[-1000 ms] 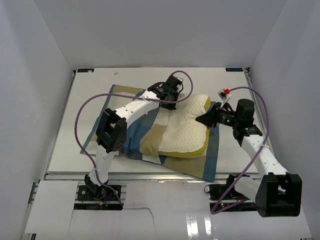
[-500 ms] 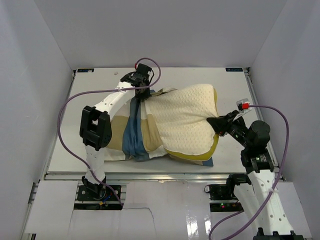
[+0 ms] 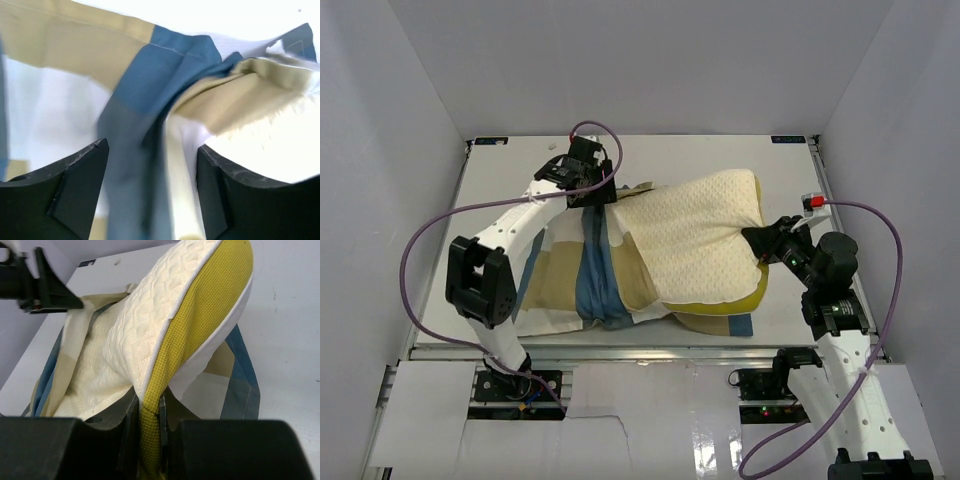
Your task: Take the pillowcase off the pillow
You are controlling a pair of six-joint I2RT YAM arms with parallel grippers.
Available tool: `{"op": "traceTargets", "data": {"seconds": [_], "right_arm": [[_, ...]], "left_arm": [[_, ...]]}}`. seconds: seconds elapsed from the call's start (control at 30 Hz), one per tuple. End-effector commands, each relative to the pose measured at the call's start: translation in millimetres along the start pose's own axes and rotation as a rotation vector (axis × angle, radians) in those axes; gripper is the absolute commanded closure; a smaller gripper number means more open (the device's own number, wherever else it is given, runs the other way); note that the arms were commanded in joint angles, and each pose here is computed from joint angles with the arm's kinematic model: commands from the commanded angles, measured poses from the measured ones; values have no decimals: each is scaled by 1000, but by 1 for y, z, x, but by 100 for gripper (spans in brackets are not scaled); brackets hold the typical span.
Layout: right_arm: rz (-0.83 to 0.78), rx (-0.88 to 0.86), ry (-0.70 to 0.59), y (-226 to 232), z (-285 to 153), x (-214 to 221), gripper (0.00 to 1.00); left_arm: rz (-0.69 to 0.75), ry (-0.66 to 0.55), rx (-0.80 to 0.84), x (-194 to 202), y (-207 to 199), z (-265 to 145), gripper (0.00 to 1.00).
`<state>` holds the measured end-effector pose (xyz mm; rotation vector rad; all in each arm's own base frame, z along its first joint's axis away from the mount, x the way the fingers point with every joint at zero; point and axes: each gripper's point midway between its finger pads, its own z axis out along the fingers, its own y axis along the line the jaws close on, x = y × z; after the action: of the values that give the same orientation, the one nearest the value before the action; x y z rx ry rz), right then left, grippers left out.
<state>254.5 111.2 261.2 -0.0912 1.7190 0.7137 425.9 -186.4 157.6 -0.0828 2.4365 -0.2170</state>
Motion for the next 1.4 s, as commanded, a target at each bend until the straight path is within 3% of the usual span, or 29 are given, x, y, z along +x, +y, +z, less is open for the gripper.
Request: {"op": "traceTargets", "data": {"seconds": [0.0, 0.07, 0.13, 0.27, 0.37, 0.57, 0.67, 0.83, 0.93, 0.97, 1.03, 1.07, 1.13, 1.17, 1.23, 1.37], "right_arm": [[-20, 84, -170, -9, 4, -51, 92], [6, 115, -146, -19, 11, -44, 92], [33, 139, -108, -29, 20, -32, 92], [61, 173, -64, -43, 34, -20, 92], [71, 219, -52, -55, 42, -22, 92], [122, 237, -30, -61, 59, -28, 92], [129, 240, -36, -60, 62, -35, 92], [129, 206, -50, -50, 61, -46, 92], [128, 179, -58, -43, 60, -53, 92], [134, 165, -64, -39, 59, -58, 92], [132, 126, -74, -29, 56, -64, 92], [132, 117, -78, -26, 55, -67, 92], [127, 103, -98, -20, 53, -78, 92], [123, 103, -101, -21, 52, -81, 92], [112, 90, -93, -19, 53, -87, 92], [137, 121, -100, -41, 46, -99, 92]], "left_arm": [[44, -163, 43, -24, -11, -67, 21], [60, -212, 8, -5, -10, -91, 18], [142, -218, 43, 33, -39, -108, 17], [234, -173, 105, 133, -63, -127, 18], [244, -145, 161, 175, -71, -137, 18], [317, -87, 293, 234, -92, -149, 19], [318, -83, 198, 250, -75, -130, 18], [284, -160, -4, 244, -42, -109, 18], [273, -192, -206, 238, -5, -108, 27], [199, -232, -257, 232, -4, -105, 37], [222, -230, -355, 233, 14, -108, 48], [185, -246, -385, 231, 13, -106, 69], [200, -248, -483, 226, 32, -114, 100], [107, -285, -499, 219, 32, -117, 100], [92, -312, -567, 206, 47, -126, 100], [-13, -328, -553, 178, 56, -137, 100]]}}
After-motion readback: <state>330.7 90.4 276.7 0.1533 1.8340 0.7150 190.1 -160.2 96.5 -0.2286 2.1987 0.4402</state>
